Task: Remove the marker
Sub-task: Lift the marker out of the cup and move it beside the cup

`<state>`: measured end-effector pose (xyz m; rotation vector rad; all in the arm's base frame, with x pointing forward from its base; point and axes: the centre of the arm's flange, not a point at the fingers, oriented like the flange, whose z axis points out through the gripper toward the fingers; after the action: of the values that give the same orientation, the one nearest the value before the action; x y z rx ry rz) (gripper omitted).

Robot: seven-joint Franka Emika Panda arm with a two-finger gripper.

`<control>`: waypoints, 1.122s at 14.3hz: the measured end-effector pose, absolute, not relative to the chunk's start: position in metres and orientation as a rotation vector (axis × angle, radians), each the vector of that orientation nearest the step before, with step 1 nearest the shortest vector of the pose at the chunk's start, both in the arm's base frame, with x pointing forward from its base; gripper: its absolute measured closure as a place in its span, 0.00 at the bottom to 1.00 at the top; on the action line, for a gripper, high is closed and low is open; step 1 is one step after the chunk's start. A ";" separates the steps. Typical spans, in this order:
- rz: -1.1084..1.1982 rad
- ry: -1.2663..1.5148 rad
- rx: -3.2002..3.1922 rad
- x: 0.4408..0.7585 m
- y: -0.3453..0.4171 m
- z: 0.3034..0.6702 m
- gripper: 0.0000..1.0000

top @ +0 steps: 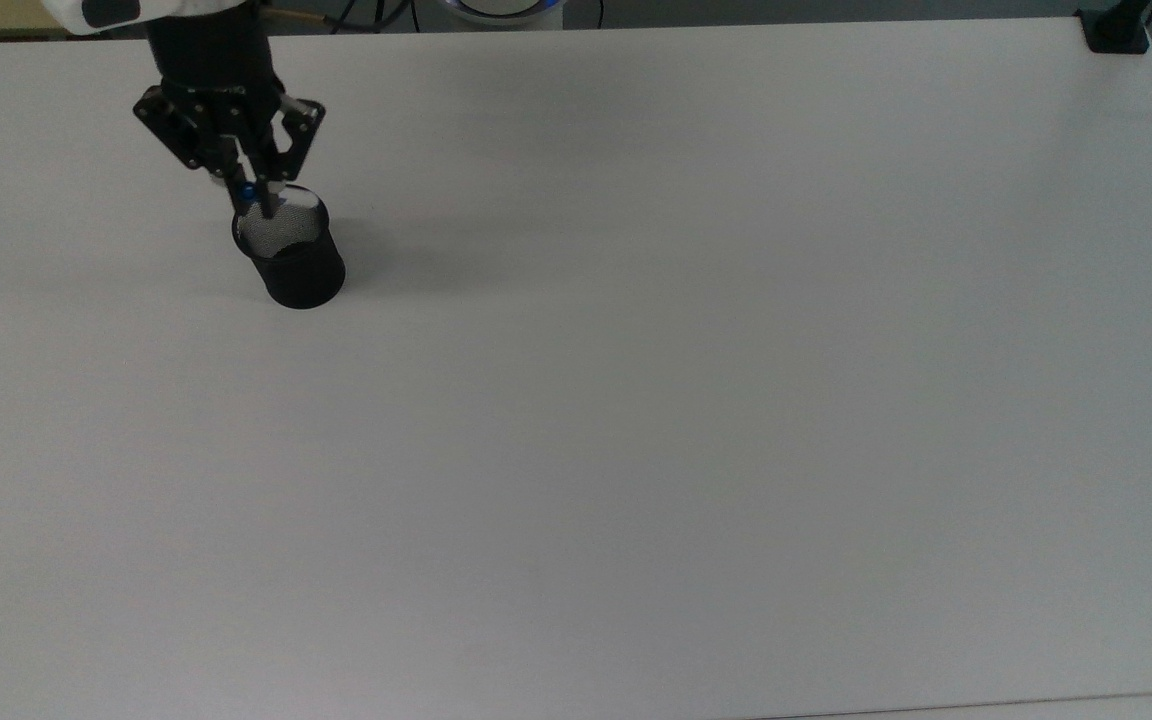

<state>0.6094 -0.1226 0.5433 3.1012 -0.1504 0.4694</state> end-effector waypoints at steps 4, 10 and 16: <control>0.296 -0.032 3.174 0.637 -0.054 0.531 0.81; 0.358 -0.066 3.152 0.706 -0.021 0.403 0.81; 0.479 -0.047 3.063 0.730 -0.008 0.354 0.81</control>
<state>0.7302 -0.0083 0.3544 3.0628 -0.0471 0.4788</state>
